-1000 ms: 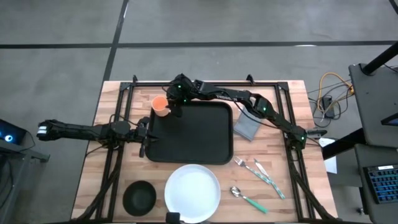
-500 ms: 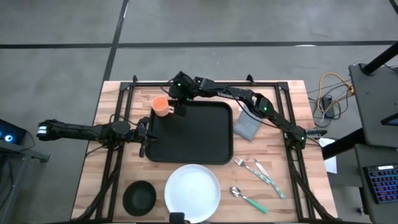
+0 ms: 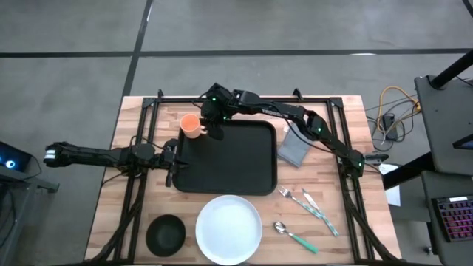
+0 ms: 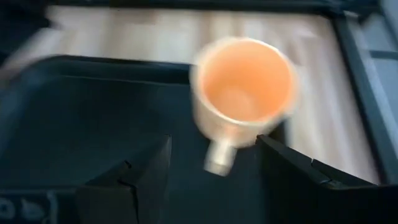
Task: Set up tray
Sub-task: Put the gray napkin on the right of the black tray
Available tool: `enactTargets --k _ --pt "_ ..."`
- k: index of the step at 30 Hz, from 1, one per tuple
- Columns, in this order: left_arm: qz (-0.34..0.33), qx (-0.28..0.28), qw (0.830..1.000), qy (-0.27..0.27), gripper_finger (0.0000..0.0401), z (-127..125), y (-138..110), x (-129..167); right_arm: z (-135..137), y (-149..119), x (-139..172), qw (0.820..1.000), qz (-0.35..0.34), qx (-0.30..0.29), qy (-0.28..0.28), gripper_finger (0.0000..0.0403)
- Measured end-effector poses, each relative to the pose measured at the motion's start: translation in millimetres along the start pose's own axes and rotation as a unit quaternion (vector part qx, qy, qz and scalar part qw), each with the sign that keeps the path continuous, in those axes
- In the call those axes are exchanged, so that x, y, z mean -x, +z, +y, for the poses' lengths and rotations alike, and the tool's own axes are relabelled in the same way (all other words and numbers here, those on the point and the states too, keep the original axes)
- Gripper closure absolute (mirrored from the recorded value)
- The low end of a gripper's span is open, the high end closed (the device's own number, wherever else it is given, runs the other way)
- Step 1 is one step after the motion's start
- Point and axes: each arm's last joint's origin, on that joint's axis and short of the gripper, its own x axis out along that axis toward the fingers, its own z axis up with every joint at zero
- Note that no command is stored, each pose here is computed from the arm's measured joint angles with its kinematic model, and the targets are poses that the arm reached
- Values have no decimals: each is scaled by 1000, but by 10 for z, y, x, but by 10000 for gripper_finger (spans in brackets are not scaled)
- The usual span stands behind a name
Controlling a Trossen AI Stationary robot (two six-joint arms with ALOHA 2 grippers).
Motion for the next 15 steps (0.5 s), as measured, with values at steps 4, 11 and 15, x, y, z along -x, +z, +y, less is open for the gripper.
enactTargets --k 4,11,15 --pt "0 0 1000 0 401 0 0 0 172 70 16 999 -11 10 46 182" --pt "0 0 1000 0 401 0 0 0 344 126 61 998 -4 18 59 182" --pt "0 0 1000 0 401 0 0 0 400 146 136 998 6 19 67 182"
